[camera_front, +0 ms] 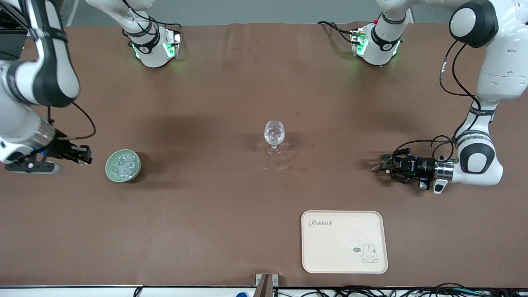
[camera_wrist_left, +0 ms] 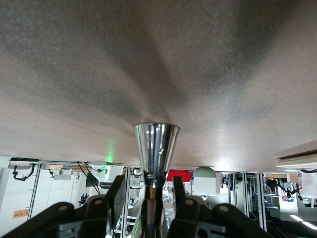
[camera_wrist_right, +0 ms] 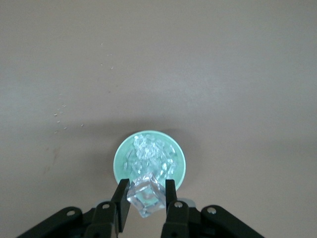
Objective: Pour wine and add ice with both arms
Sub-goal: 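Carry the metal jigger with the left gripper to the wine glass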
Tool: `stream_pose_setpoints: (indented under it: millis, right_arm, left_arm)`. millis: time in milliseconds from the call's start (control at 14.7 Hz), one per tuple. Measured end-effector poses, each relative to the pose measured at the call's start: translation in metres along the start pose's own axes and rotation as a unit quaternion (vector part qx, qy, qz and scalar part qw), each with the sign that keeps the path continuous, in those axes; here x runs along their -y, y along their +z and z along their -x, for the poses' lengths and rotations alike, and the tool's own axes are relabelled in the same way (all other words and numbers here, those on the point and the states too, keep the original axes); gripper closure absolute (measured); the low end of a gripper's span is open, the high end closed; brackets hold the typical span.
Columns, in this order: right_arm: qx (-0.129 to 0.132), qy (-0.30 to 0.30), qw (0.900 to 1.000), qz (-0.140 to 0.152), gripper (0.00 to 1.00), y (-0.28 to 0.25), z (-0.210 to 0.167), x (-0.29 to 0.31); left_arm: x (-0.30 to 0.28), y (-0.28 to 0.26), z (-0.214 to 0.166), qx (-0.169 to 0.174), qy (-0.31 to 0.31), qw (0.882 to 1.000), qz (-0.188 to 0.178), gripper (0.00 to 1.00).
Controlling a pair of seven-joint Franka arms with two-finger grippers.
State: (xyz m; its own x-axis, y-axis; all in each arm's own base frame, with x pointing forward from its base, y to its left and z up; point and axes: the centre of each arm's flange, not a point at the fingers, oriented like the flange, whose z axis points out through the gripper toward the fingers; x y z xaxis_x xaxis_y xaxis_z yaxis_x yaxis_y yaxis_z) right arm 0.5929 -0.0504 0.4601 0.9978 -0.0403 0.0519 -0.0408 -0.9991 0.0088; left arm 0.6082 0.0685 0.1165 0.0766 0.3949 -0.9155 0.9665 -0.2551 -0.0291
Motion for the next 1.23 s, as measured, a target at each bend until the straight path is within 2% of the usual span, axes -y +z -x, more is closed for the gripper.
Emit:
stream_pose_setpoints:
  millis: [204, 272, 477, 545, 953, 1226]
  right_arm:
    - [0.020, 0.004, 1.000, 0.000, 0.67, -0.081, 0.008, -0.004]
    - [0.023, 0.005, 1.000, 0.000, 0.67, -0.105, 0.010, -0.005]
    - [0.040, 0.008, 0.999, -0.001, 0.67, -0.153, 0.020, -0.008]
    - [0.043, 0.008, 0.999, -0.001, 0.67, -0.162, 0.024, -0.008]
    - [0.047, -0.007, 0.999, -0.001, 0.67, -0.185, 0.063, 0.011]
    - [0.056, -0.017, 0.998, 0.000, 0.67, -0.176, 0.069, 0.037]
  left_arm:
    - [0.001, 0.002, -0.002, 0.003, -0.002, 1.000, 0.000, 0.61]
    - [0.001, 0.003, -0.003, 0.004, -0.003, 1.000, 0.000, 0.66]
    - [0.002, 0.005, -0.005, 0.005, -0.004, 1.000, 0.000, 0.70]
    - [0.002, 0.004, -0.004, 0.008, -0.004, 1.000, 0.000, 0.76]
    - [-0.002, 0.006, 0.000, 0.013, 0.001, 1.000, -0.001, 0.78]
    - [-0.005, 0.009, 0.004, 0.015, 0.021, 1.000, -0.002, 0.78]
